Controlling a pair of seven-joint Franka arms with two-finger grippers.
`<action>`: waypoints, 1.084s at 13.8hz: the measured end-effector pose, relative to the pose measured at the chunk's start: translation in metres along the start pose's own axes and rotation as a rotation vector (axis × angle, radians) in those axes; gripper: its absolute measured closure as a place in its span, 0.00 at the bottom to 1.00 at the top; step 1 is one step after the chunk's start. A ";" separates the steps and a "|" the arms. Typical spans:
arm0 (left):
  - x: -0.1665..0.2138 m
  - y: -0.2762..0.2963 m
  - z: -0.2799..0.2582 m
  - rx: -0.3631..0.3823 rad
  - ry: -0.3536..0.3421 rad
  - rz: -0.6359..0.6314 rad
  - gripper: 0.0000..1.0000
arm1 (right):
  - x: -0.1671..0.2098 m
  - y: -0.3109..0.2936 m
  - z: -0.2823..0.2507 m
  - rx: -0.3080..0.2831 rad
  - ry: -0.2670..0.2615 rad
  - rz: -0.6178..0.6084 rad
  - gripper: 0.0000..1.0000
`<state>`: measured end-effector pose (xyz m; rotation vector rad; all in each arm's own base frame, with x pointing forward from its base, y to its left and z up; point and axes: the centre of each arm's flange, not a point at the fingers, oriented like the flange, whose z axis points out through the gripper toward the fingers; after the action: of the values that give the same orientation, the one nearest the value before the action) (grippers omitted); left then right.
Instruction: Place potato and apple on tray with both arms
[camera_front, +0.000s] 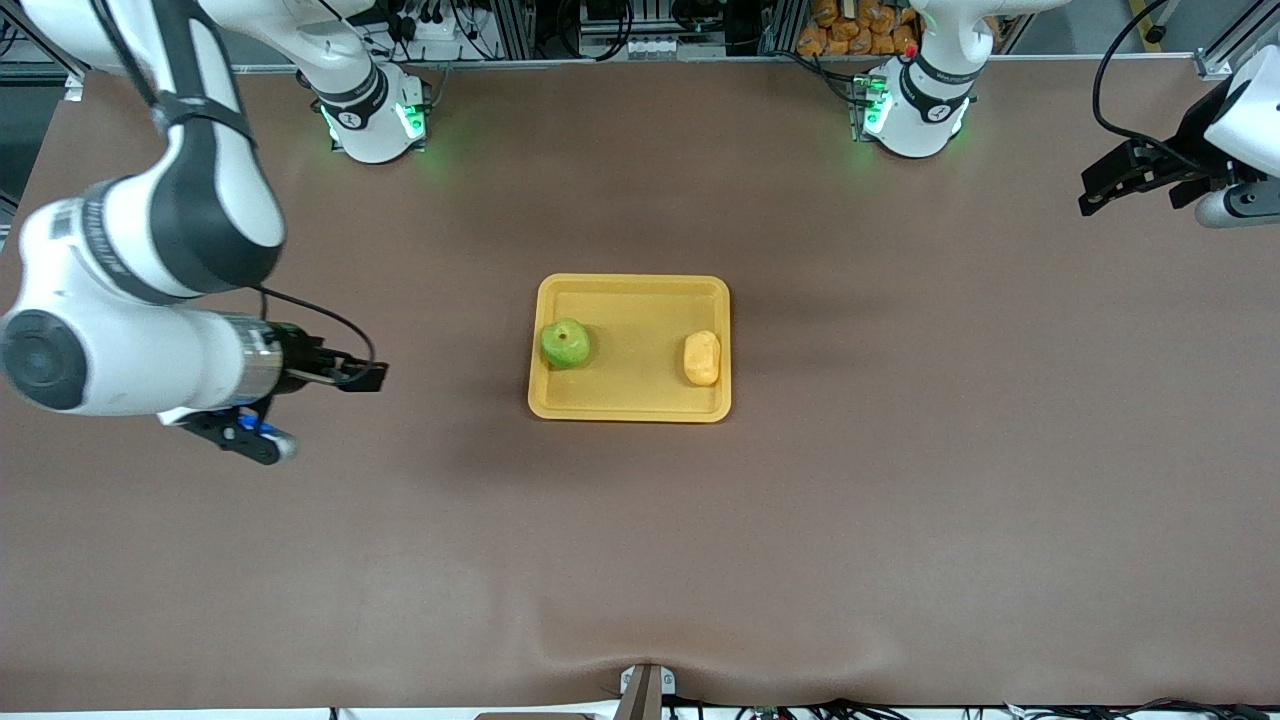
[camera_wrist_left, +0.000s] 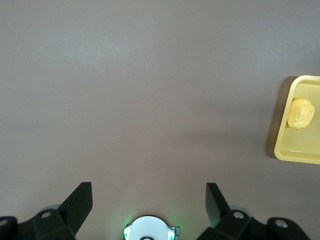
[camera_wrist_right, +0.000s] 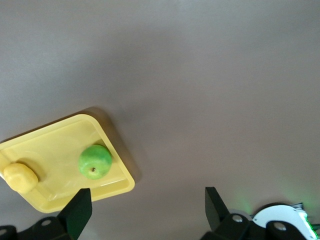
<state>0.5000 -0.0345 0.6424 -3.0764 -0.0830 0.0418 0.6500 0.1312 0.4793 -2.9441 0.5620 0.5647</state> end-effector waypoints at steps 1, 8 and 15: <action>0.000 0.000 0.000 0.000 0.000 0.000 0.00 | 0.005 0.014 -0.008 0.006 -0.003 -0.008 0.00; 0.000 0.002 0.001 0.001 -0.001 0.005 0.00 | 0.016 0.116 -0.069 0.066 0.034 -0.015 0.00; 0.000 0.003 0.001 0.000 0.000 0.005 0.00 | -0.037 0.159 -0.139 0.017 0.193 -0.123 0.00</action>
<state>0.5005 -0.0373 0.6417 -3.0763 -0.0747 0.0414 0.6062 -0.0253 0.6188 -3.0096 0.3958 0.2643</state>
